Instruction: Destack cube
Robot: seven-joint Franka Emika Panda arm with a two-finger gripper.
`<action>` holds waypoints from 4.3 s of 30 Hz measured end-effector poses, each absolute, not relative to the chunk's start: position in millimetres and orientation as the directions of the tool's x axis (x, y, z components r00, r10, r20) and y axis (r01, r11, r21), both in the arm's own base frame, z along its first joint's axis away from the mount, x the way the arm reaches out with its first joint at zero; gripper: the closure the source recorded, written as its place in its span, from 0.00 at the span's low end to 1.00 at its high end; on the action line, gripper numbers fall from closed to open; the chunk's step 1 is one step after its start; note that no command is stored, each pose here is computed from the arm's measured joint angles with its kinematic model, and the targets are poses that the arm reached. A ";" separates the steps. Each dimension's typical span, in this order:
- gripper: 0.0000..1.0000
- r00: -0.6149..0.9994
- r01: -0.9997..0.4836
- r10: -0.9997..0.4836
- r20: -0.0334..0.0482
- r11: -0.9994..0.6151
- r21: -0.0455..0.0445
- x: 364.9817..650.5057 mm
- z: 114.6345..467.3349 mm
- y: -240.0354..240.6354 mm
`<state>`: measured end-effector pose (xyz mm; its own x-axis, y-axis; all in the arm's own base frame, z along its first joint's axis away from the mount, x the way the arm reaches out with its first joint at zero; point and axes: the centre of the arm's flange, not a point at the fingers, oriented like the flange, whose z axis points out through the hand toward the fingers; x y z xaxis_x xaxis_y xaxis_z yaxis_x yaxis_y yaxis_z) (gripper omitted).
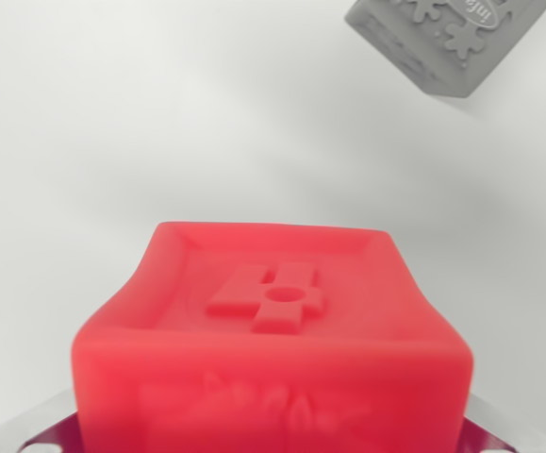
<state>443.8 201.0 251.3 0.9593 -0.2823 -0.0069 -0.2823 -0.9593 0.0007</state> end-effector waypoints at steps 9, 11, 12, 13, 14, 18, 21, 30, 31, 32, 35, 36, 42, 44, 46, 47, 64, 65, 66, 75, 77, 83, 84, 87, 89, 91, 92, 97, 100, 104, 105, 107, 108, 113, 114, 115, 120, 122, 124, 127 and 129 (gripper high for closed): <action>1.00 0.978 -0.206 -0.206 -0.007 -0.978 0.000 430.9 244.4 202.2; 1.00 0.982 -0.187 -0.187 -0.007 -0.982 0.000 427.5 242.7 202.3; 1.00 0.984 -0.177 -0.177 -0.007 -0.984 0.000 425.9 241.9 202.4; 1.00 0.985 -0.172 -0.172 -0.007 -0.985 0.000 425.1 241.5 202.5; 1.00 0.987 -0.163 -0.163 -0.007 -0.987 0.000 423.5 240.7 202.6; 1.00 0.992 -0.127 -0.127 -0.008 -0.992 0.000 417.3 237.7 203.2; 1.00 0.995 -0.102 -0.102 -0.007 -0.995 0.000 412.9 235.3 203.9; 1.00 0.996 -0.088 -0.088 -0.009 -0.996 0.001 410.4 207.7 204.2; 1.00 0.996 -0.088 -0.088 -0.010 -0.996 0.001 410.3 204.1 204.0; 1.00 0.996 -0.088 -0.088 -0.010 -0.996 0.001 410.3 202.4 203.9; 1.00 0.996 -0.088 -0.088 -0.008 -0.996 0.001 410.4 195.3 203.8; 1.00 0.996 -0.088 -0.088 -0.007 -0.996 0.000 410.4 192.7 203.9; 1.00 0.996 -0.088 -0.088 -0.007 -0.996 0.000 410.3 176.6 203.9; 1.00 0.996 -0.088 -0.088 -0.008 -0.996 0.000 410.2 170.7 203.7; 1.00 0.996 -0.088 -0.088 -0.008 -0.996 0.001 410.1 166.0 203.5; 1.00 0.996 -0.088 -0.088 -0.008 -0.996 0.001 410.1 163.3 203.5; 1.00 0.996 -0.087 -0.087 -0.007 -0.996 0.001 410.1 130.6 203.8; 1.00 0.996 -0.087 -0.087 -0.006 -0.996 0.001 410.1 129.2 203.8; 1.00 0.996 -0.087 -0.087 -0.006 -0.996 0.001 410.1 128.6 203.8; 1.00 0.996 -0.087 -0.087 -0.006 -0.996 0.001 410.5 118.7 203.8; 1.00 0.996 -0.087 -0.087 -0.006 -0.996 0.001 410.3 117.1 203.8; 1.00 0.996 -0.087 -0.087 -0.006 -0.996 0.002 410.2 115.5 203.8; 0.00 0.996 -0.087 -0.087 -0.006 -0.996 0.002 410.3 115.4 203.8; 0.00 0.996 -0.087 -0.087 -0.006 -0.996 0.002 410.3 115.4 203.8; 0.00 0.996 -0.087 -0.087 -0.006 -0.996 0.002 410.4 115.4 203.8; 0.00 0.996 -0.087 -0.087 -0.006 -0.996 0.002 410.4 115.4 203.8; 0.00 0.996 -0.087 -0.087 -0.006 -0.996 0.002 410.4 115.4 203.9; 0.00 0.996 -0.087 -0.087 -0.005 -0.996 0.001 410.4 115.4 203.9; 0.00 0.996 -0.087 -0.087 -0.005 -0.996 0.001 410.5 115.4 203.9; 0.00 0.996 -0.087 -0.087 -0.005 -0.996 0.001 410.5 115.5 203.9; 0.00 0.996 -0.087 -0.087 -0.005 -0.996 0.001 410.5 115.5 203.9; 0.00 0.996 -0.087 -0.087 -0.005 -0.996 0.001 410.5 115.5 203.9; 0.00 0.996 -0.087 -0.087 -0.005 -0.996 0.001 410.5 115.5 203.9; 0.00 0.996 -0.087 -0.087 -0.005 -0.996 0.001 410.5 115.5 203.9; 0.00 0.996 -0.087 -0.087 -0.005 -0.996 0.001 410.5 115.5 203.9; 0.00 0.996 -0.087 -0.087 -0.005 -0.996 0.001 410.5 115.5 203.9; 0.00 0.996 -0.087 -0.087 -0.005 -0.996 0.001 410.5 115.6 203.9; 0.00 0.996 -0.087 -0.087 -0.005 -0.996 0.001 410.5 116.7 203.9; 0.00 0.996 -0.086 -0.086 -0.004 -0.996 0.001 410.7 118.8 203.9; 0.00 0.996 -0.086 -0.086 -0.003 -0.996 0.001 411.2 122.9 204.0; 0.00 0.996 -0.086 -0.086 -0.002 -0.996 0.001 411.5 127.2 204.2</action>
